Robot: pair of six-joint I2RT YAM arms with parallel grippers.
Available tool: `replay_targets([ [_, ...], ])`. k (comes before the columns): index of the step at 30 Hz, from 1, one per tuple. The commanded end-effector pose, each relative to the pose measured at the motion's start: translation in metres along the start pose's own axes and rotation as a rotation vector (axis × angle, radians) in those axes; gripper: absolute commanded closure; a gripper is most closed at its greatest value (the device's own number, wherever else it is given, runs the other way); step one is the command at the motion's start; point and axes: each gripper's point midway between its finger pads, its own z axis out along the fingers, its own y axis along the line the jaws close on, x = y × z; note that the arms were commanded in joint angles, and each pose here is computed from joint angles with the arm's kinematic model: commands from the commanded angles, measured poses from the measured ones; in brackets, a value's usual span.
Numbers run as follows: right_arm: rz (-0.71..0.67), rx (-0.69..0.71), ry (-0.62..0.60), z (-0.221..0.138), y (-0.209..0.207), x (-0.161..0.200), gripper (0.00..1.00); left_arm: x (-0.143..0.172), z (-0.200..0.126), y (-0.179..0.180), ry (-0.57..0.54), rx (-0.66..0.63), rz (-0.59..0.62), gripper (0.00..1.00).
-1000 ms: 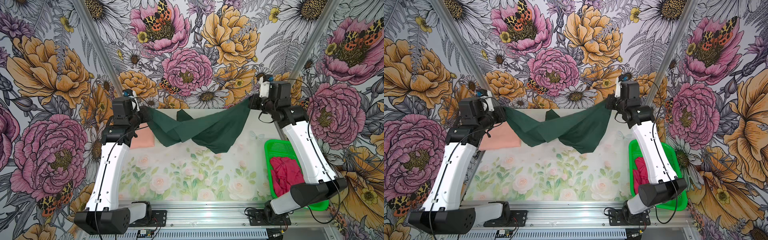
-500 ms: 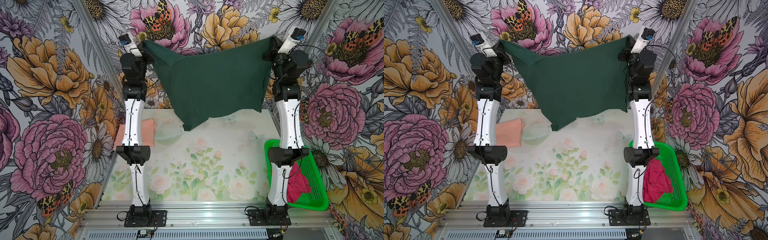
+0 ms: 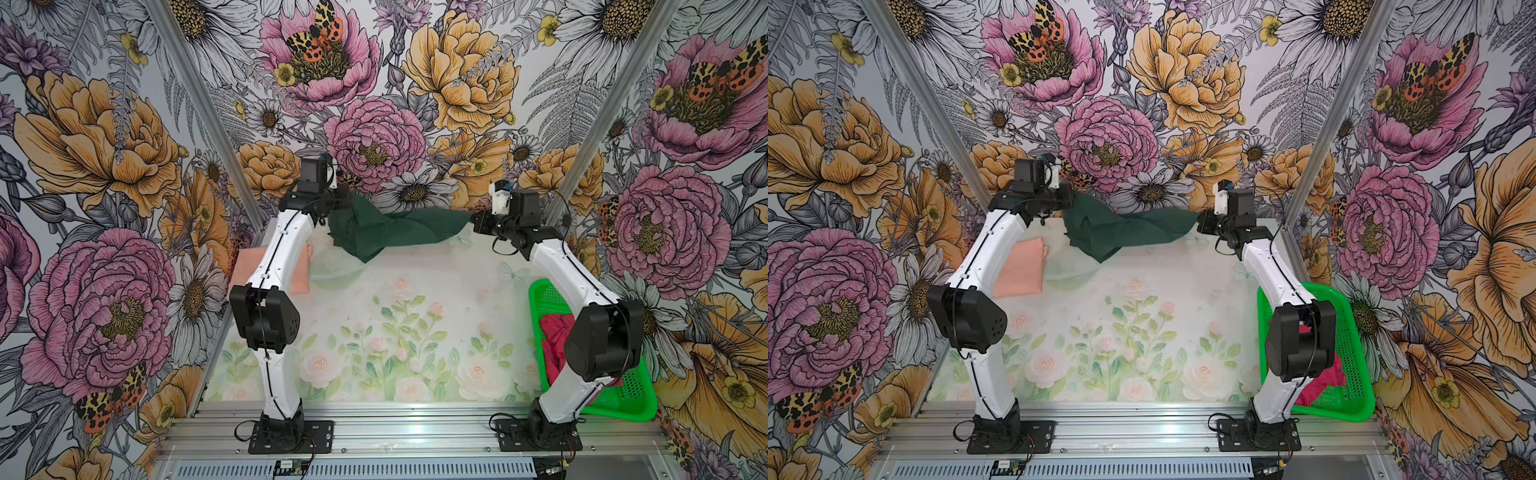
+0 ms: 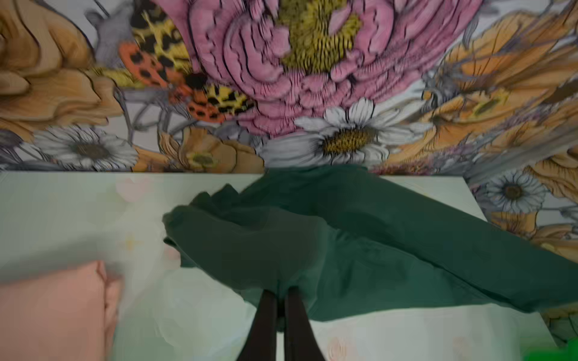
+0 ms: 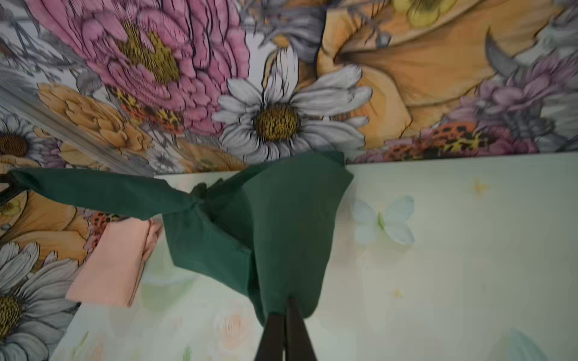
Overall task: Fold and stack t-shirts
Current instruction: Flatten out the T-shirt at the center of the board.
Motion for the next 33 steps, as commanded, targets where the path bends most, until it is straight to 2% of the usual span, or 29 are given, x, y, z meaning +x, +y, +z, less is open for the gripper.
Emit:
replay_targets([
  [1, 0.000, 0.063, 0.106, -0.042, -0.011, 0.053, 1.00, 0.047, -0.062, -0.008, 0.038, -0.062, 0.082, 1.00],
  [5, 0.032, 0.146, 0.227, -0.075, -0.021, 0.112, 1.00, 0.094, -0.111, -0.004, 0.120, -0.138, 0.135, 1.00],
  [8, 0.066, 0.215, 0.300, -0.098, -0.027, 0.141, 1.00, 0.125, -0.133, 0.004, 0.177, -0.172, 0.137, 1.00],
  [13, 0.137, 0.271, 0.421, -0.119, -0.033, 0.188, 1.00, 0.175, -0.146, 0.024, 0.299, -0.224, 0.119, 1.00],
  [19, 0.184, 0.323, 0.569, -0.132, -0.038, 0.241, 1.00, 0.230, -0.149, 0.023, 0.469, -0.166, 0.093, 1.00],
  [22, 0.176, 0.350, 0.601, -0.135, -0.036, 0.250, 1.00, 0.253, -0.151, 0.018, 0.538, -0.130, 0.075, 0.98],
  [23, 0.169, 0.348, 0.608, -0.137, -0.033, 0.250, 0.94, 0.258, -0.153, 0.015, 0.548, -0.112, 0.072, 0.92],
  [24, 0.163, 0.358, 0.616, -0.138, -0.033, 0.251, 0.86, 0.261, -0.154, 0.013, 0.552, -0.101, 0.074, 0.91],
  [27, 0.145, 0.377, 0.622, -0.144, -0.034, 0.250, 0.73, 0.269, -0.161, 0.007, 0.553, -0.059, 0.067, 0.91],
  [28, 0.145, 0.377, 0.617, -0.145, -0.033, 0.248, 0.59, 0.270, -0.164, 0.004, 0.550, -0.038, 0.060, 0.95],
  [29, 0.144, 0.374, 0.600, -0.147, -0.032, 0.245, 0.38, 0.270, -0.168, -0.001, 0.542, -0.008, 0.055, 0.96],
  [30, 0.142, 0.370, 0.581, -0.149, -0.031, 0.241, 0.11, 0.269, -0.171, -0.006, 0.533, 0.021, 0.047, 0.96],
  [31, 0.140, 0.363, 0.554, -0.150, -0.028, 0.235, 0.01, 0.267, -0.176, -0.014, 0.519, 0.066, 0.045, 0.93],
  [33, 0.126, 0.324, 0.491, -0.153, -0.019, 0.220, 0.01, 0.259, -0.188, -0.033, 0.474, 0.175, 0.054, 0.91],
])
